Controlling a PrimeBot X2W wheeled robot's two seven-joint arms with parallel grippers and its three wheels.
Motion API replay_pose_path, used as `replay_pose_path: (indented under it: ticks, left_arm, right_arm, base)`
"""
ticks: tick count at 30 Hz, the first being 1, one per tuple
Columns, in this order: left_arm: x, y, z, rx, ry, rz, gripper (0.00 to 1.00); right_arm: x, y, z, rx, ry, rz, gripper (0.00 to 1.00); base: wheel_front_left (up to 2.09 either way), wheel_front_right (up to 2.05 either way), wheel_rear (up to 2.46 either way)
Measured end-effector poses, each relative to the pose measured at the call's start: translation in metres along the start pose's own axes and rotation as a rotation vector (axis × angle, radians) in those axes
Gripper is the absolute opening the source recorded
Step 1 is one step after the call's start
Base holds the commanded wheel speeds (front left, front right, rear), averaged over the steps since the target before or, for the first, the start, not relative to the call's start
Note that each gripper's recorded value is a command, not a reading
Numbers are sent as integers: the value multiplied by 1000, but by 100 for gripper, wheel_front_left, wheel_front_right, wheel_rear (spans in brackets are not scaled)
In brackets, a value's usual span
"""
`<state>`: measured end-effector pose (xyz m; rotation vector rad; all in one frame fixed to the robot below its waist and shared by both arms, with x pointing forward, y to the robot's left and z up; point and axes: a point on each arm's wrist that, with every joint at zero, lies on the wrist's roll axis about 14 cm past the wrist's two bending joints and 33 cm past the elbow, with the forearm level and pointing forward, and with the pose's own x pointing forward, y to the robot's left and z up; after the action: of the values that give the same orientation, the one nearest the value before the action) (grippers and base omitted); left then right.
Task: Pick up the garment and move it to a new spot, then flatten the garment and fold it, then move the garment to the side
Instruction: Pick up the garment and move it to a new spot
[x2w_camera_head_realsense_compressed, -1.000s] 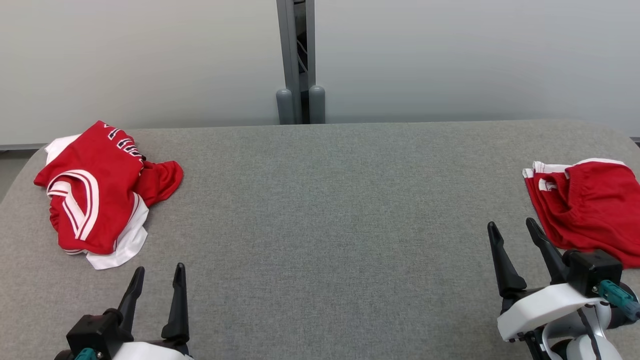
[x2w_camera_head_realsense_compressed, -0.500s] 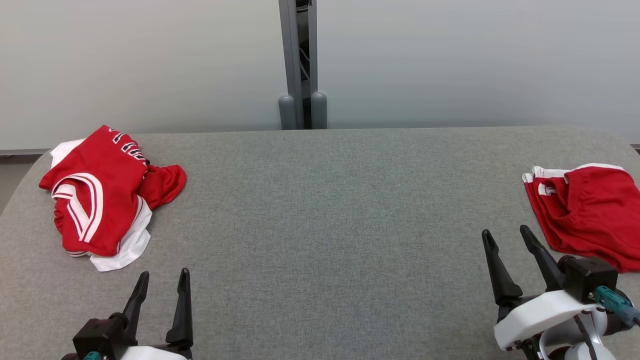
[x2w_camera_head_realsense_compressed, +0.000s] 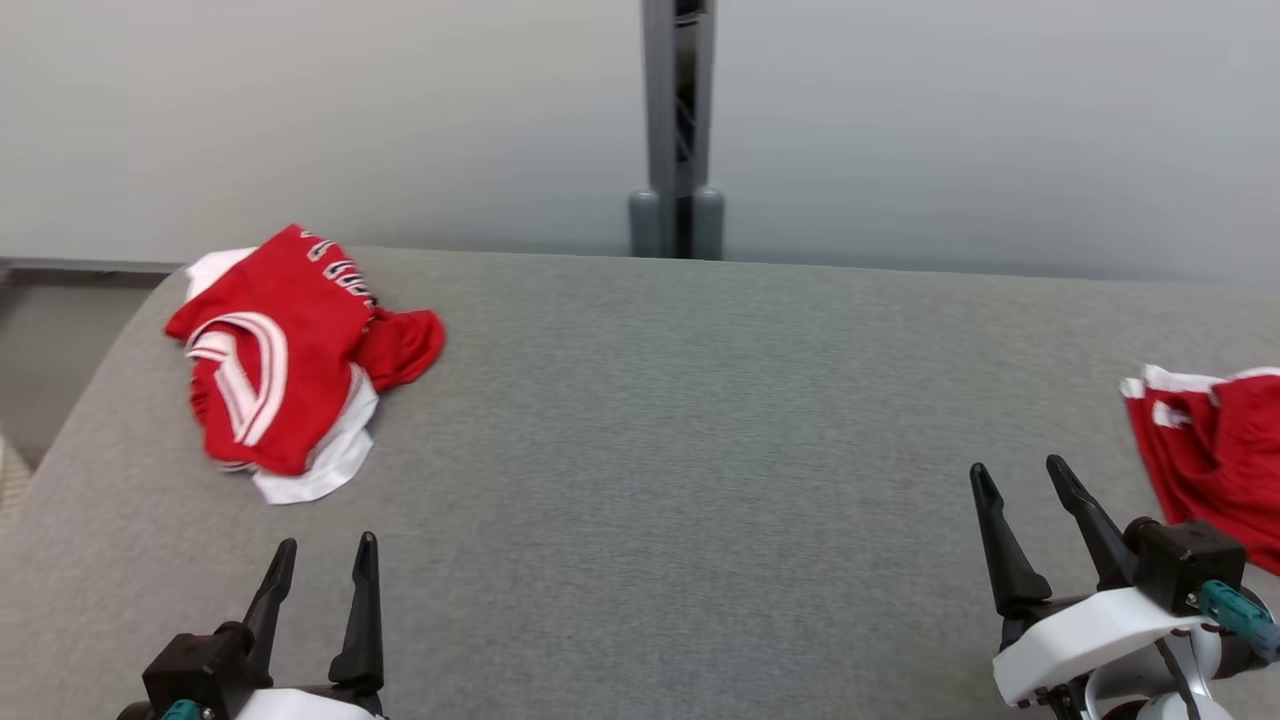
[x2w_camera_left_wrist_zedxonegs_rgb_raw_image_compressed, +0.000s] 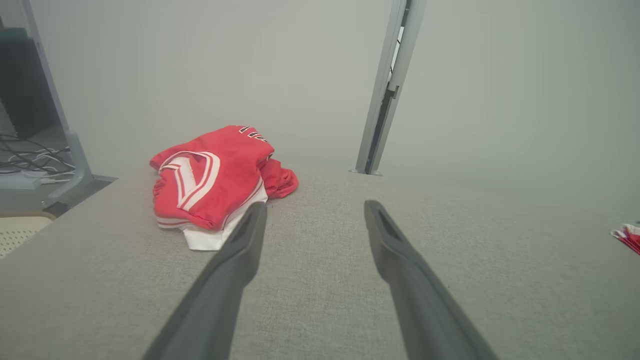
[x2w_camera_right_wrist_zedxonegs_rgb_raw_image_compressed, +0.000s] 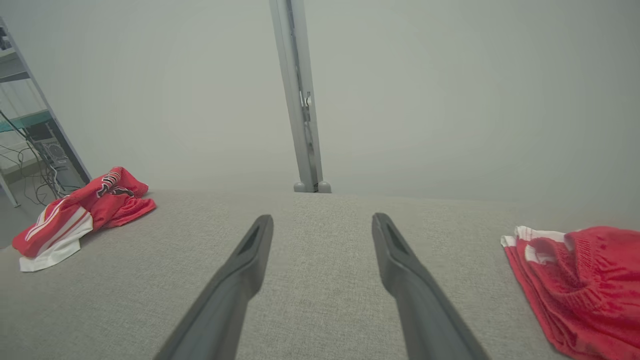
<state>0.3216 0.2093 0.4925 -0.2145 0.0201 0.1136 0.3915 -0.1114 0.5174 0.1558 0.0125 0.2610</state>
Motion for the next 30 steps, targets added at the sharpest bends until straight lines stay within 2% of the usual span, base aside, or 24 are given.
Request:
replay_pose_path:
  ticks: [11, 19, 23, 30]
  left_arm:
    - [-52, 67, 13, -6, -49, 234, 100]
    - [-93, 101, 21, -21, -88, 372, 100]
    - [-101, 107, 23, -22, -99, 400, 100]
    - [-92, 100, 24, -21, -95, 381, 100]
  right_arm:
    - [31, 81, -14, 6, 44, 240, 100]
    - [41, 133, -21, 7, 68, 386, 100]
    - [42, 143, -21, 5, 71, 414, 100]
    - [42, 132, -23, 10, 74, 384, 100]
  base:
    - [0, 0, 0]
    - [0, 0, 0]
    - [0, 0, 0]
    - [0, 0, 0]
